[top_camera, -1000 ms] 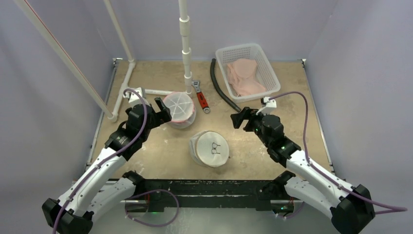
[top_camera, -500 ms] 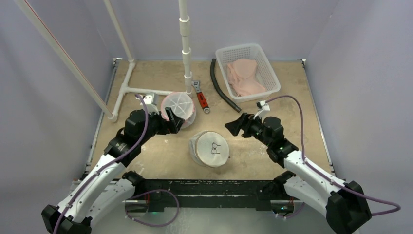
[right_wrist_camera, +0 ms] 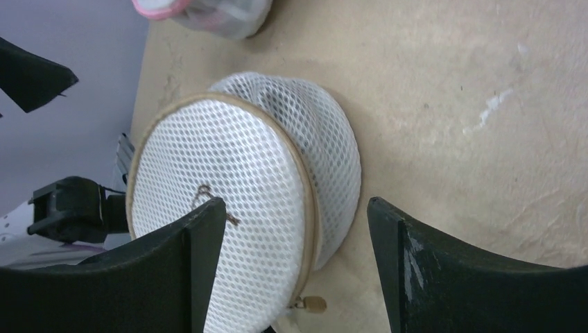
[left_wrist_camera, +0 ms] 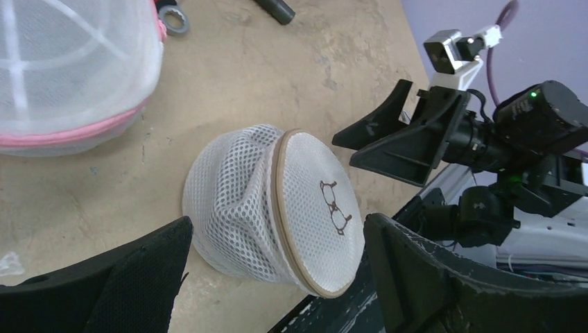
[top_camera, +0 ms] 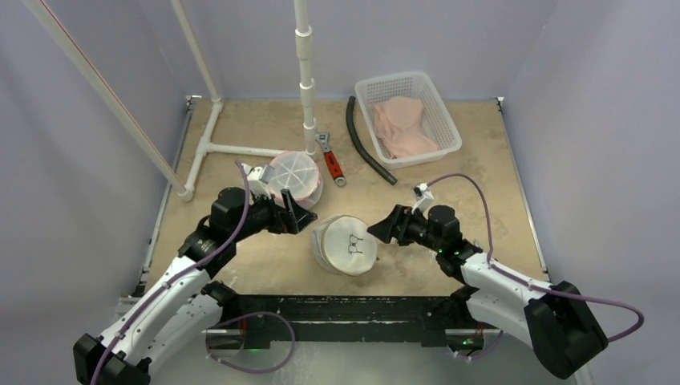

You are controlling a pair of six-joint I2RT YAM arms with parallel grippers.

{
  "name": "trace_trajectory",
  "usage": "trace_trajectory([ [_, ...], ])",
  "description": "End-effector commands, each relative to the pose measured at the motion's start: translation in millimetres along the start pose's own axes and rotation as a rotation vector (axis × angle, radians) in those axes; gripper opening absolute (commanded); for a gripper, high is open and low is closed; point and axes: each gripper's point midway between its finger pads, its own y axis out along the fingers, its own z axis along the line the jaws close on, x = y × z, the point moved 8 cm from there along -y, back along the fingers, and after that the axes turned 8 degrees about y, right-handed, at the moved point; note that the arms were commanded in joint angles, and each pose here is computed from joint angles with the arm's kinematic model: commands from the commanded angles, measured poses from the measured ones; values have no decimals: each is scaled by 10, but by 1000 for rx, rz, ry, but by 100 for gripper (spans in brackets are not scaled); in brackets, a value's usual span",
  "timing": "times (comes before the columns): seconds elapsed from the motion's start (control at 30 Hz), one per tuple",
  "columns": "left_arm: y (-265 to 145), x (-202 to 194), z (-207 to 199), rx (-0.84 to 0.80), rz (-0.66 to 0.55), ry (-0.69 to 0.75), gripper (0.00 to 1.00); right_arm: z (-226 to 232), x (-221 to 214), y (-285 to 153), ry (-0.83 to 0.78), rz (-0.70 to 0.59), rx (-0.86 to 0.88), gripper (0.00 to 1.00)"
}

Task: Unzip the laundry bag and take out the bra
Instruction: Pick up the laundry bag at the center of the board.

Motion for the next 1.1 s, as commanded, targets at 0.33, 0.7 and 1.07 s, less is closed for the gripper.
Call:
trace_trajectory([
  [0.33, -52, -274, -186, -288, 76, -104, 92, 49, -215, 28, 65, 156, 197, 65],
  [0.7, -69, -327, -107, -199, 87, -123, 91, 101, -205, 43, 80, 168, 222, 22],
  [1.07, -46, -176, -219, -208, 26, -122, 89, 540, 87, -205, 116, -7, 307, 0],
])
